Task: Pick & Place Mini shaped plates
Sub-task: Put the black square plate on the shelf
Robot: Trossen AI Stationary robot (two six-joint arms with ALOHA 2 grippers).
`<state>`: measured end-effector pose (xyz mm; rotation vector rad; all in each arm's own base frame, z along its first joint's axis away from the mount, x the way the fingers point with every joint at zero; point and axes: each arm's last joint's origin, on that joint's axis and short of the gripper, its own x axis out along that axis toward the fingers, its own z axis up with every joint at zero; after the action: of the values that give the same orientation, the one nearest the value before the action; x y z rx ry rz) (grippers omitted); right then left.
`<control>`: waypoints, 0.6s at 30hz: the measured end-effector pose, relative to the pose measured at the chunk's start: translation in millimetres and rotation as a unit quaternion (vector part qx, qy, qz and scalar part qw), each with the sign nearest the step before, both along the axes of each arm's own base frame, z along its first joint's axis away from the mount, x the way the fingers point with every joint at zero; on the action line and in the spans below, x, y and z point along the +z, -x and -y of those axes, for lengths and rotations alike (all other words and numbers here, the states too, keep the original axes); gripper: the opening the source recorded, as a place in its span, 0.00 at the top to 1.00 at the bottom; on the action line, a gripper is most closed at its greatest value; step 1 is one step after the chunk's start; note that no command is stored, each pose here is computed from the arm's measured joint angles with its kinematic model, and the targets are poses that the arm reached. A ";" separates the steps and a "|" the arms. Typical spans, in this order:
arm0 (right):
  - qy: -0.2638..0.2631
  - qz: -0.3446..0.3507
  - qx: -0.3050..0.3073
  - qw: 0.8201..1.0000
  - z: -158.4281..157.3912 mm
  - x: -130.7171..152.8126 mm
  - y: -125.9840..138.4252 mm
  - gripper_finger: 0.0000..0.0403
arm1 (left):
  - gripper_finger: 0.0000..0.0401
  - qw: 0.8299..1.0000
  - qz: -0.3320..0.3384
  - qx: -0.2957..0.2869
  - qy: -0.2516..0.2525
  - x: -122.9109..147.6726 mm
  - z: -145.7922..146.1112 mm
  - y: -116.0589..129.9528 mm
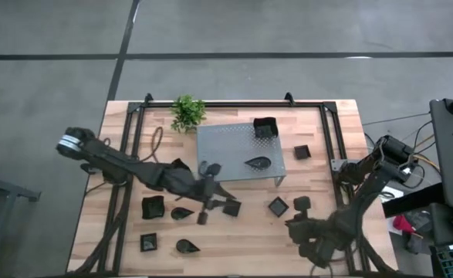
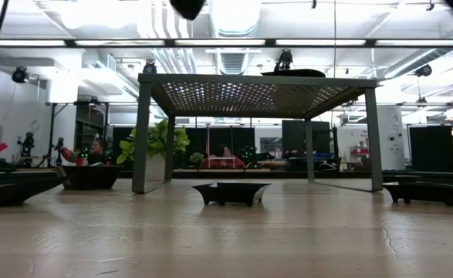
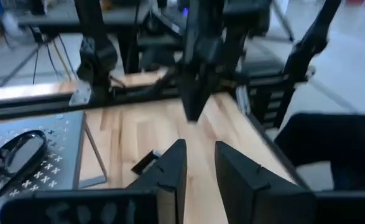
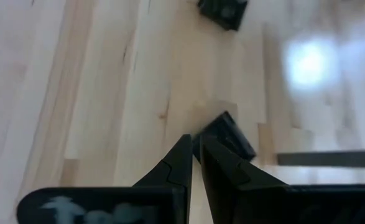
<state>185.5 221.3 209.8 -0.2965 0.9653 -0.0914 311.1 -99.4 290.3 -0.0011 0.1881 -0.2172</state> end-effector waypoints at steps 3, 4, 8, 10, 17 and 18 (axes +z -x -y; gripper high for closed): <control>-0.010 -0.022 0.013 1.000 7.2 -5.8 -10.0 0.91 | 0.81 0.999 0.036 0.001 0.014 -7.1 -6.0 17.3; -0.010 -0.031 0.013 0.999 10.4 -7.8 -12.0 0.90 | 0.81 0.999 0.046 0.002 0.018 -8.5 -7.5 21.9; -0.019 -0.068 0.010 0.997 20.9 -17.1 -16.1 0.84 | 0.81 0.995 0.093 0.002 0.029 -10.5 -12.6 36.9; -0.019 -0.078 0.018 0.997 23.8 -21.4 -16.8 0.80 | 0.81 0.994 0.108 0.002 0.028 -11.6 -14.3 41.8; -0.006 -0.092 0.028 0.995 34.4 -37.3 -16.5 0.70 | 0.81 0.994 0.106 0.000 0.031 -15.5 -14.8 44.9; -0.009 -0.096 0.033 0.995 36.1 -40.6 -17.0 0.69 | 0.81 0.994 0.105 0.000 0.031 -15.6 -14.8 44.9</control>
<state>202.5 185.2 169.2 -0.3246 1.1449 0.0058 266.2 -84.6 274.7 -0.0396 -0.0288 -0.2221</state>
